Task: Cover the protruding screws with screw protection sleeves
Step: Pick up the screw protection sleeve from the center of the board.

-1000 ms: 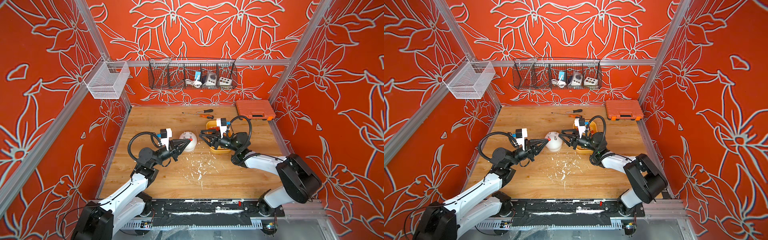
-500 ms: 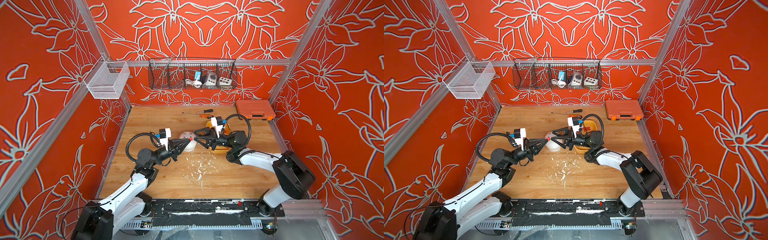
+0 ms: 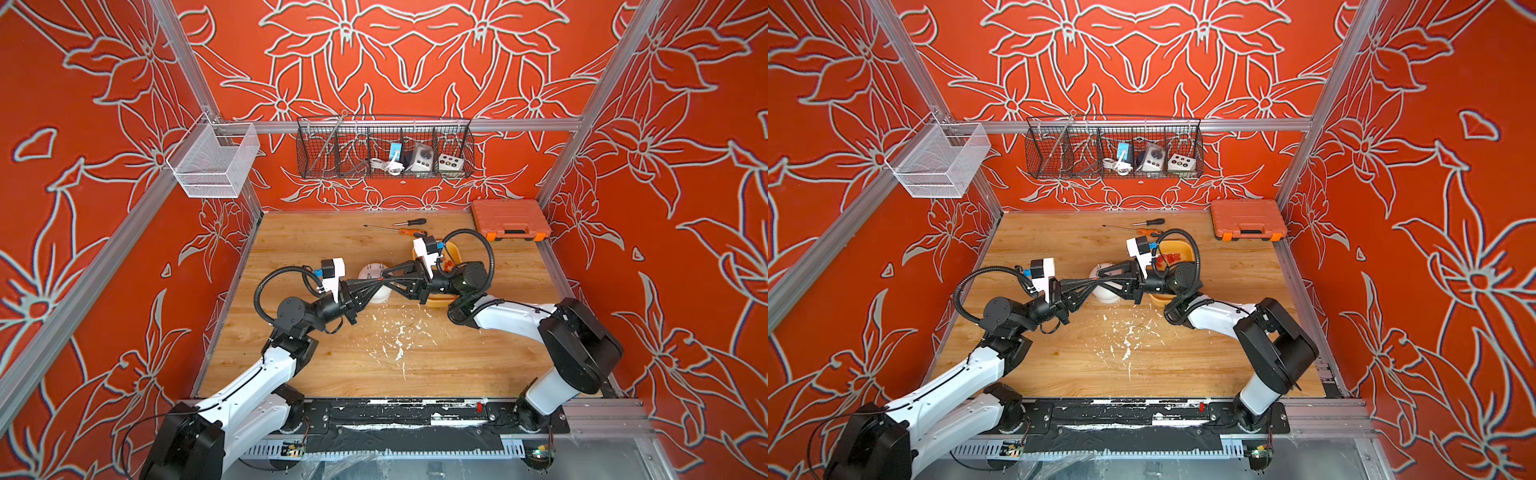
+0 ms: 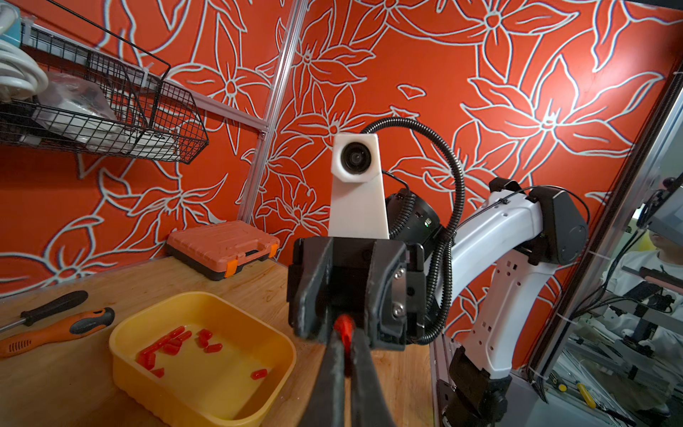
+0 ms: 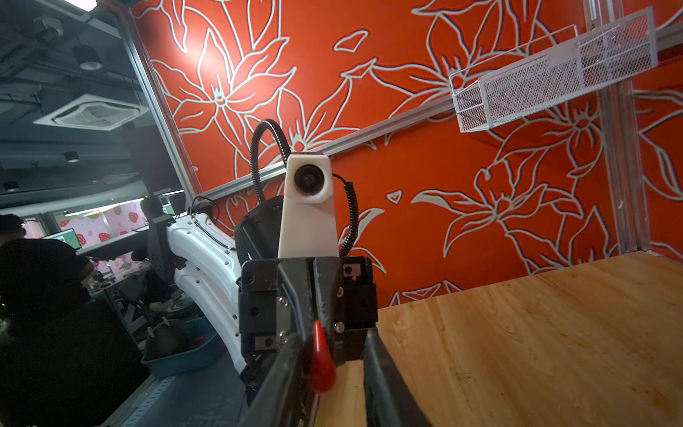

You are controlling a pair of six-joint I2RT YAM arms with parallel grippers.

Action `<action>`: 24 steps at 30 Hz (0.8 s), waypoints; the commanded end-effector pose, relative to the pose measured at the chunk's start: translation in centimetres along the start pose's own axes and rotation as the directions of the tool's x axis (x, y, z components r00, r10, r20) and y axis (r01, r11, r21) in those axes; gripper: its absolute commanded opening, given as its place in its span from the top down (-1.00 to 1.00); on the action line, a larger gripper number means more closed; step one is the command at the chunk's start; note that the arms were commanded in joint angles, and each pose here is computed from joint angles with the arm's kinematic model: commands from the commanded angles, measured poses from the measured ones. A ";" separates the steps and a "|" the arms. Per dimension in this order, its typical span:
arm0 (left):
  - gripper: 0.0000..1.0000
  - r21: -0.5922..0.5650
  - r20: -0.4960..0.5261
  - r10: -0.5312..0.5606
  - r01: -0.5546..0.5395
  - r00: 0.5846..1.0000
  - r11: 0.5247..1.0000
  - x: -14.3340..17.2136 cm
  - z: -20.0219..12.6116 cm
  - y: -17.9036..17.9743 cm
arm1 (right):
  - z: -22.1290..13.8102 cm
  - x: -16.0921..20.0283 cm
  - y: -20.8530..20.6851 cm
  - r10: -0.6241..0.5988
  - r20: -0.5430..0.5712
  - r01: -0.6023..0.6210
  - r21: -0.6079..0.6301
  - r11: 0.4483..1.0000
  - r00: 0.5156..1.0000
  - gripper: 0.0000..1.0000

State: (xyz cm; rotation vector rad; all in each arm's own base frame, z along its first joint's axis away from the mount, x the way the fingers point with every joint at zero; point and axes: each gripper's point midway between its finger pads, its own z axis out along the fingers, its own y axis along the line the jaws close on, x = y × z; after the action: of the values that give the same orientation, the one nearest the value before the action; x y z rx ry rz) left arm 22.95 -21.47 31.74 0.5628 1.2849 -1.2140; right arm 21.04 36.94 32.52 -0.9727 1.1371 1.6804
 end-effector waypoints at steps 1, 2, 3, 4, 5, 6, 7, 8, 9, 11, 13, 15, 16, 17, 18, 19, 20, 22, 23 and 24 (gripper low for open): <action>1.00 0.036 0.022 0.052 -0.053 0.998 0.998 -0.9 0.0 -1.3 | 0.5 -0.8 0.7 -0.024 0.012 0.025 -0.039 0.999 1.000 0.51; 1.00 0.031 0.023 0.056 -0.057 0.998 0.998 -1.0 0.0 -1.3 | 0.5 -0.8 0.7 -0.021 0.013 0.021 -0.038 0.999 1.000 0.50; 1.00 0.023 0.027 0.059 -0.060 0.998 0.998 -1.0 -0.1 -1.2 | 0.5 -0.9 0.6 -0.018 0.016 0.019 -0.034 0.999 1.000 0.42; 1.00 0.020 0.031 0.062 -0.062 0.998 0.998 -1.0 -0.1 -1.3 | 0.5 -0.9 0.6 -0.017 0.018 0.017 -0.031 0.999 1.000 0.34; 1.00 0.018 0.033 0.067 -0.068 0.997 0.998 -1.0 -0.2 -1.3 | 0.5 -0.9 0.5 -0.015 0.022 0.016 -0.026 1.000 1.000 0.21; 1.00 0.013 0.034 0.069 -0.069 0.997 0.998 -1.1 -0.3 -1.3 | 0.4 -1.0 0.4 -0.014 0.029 0.015 -0.016 1.000 0.999 0.09; 1.00 0.012 0.033 0.072 -0.072 0.997 0.997 -1.1 -0.3 -1.3 | 0.4 -1.0 0.5 -0.014 0.031 0.015 -0.013 1.000 0.999 0.05; 1.00 0.010 0.032 0.074 -0.074 0.997 0.997 -1.0 -0.3 -1.3 | 0.3 -1.2 0.5 -0.017 0.033 0.017 -0.013 1.000 0.999 0.04; 1.00 0.009 0.029 0.074 -0.074 0.997 0.997 -0.9 -0.3 -1.3 | 0.3 -1.3 0.6 -0.019 0.035 0.020 -0.014 1.000 0.999 0.04; 1.00 0.007 0.031 0.080 -0.080 0.996 0.997 -1.0 -0.4 -1.4 | 0.1 -1.5 0.7 -0.017 0.037 0.018 -0.011 1.000 0.999 0.04; 1.00 0.007 0.031 0.082 -0.082 0.996 0.997 -1.0 -0.4 -1.4 | 0.0 -1.6 0.7 -0.016 0.037 0.017 -0.011 1.000 0.999 0.06; 1.00 0.002 0.026 0.082 -0.082 0.996 0.997 -0.8 -0.4 -1.3 | 0.0 -1.6 0.9 -0.021 0.034 0.022 -0.016 1.000 0.999 0.14; 1.00 0.001 0.024 0.080 -0.080 0.997 0.997 -0.8 -0.4 -1.2 | 0.0 -1.6 1.0 -0.025 0.033 0.025 -0.019 0.999 0.999 0.18; 1.00 0.001 0.024 0.079 -0.079 0.997 0.997 -0.7 -0.4 -1.2 | 0.0 -1.6 1.0 -0.025 0.031 0.026 -0.021 0.999 0.999 0.25; 1.00 0.003 0.028 0.079 -0.079 0.997 0.997 -0.7 -0.4 -1.2 | 0.0 -1.5 1.2 -0.028 0.025 0.028 -0.032 0.999 0.999 0.35; 1.00 0.002 0.029 0.077 -0.077 0.997 0.997 -0.7 -0.4 -1.2 | 0.1 -1.4 1.3 -0.029 0.017 0.029 -0.042 0.999 0.999 0.43; 1.00 0.002 0.029 0.077 -0.077 0.997 0.997 -0.7 -0.4 -1.2 | 0.1 -1.4 1.3 -0.025 0.015 0.025 -0.043 0.999 1.000 0.47; 1.00 0.001 0.031 0.081 -0.081 0.996 0.997 -0.8 -0.5 -1.3 | 0.0 -1.5 1.2 -0.024 0.021 0.025 -0.033 0.999 0.999 0.37; 1.00 0.000 0.030 0.083 -0.083 0.996 0.997 -0.8 -0.5 -1.3 | 0.0 -1.6 1.2 -0.025 0.025 0.026 -0.031 0.999 0.999 0.25; 1.00 -0.001 0.030 0.083 -0.083 0.996 0.997 -0.8 -0.5 -1.3 | -0.1 -1.7 1.3 -0.026 0.027 0.027 -0.028 0.999 0.999 0.20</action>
State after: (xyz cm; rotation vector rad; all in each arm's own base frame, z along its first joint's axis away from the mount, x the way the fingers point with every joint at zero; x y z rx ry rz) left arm 22.40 -21.21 32.18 0.5678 1.2625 -1.1582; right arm 20.79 36.93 32.74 -0.9774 1.1392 1.6981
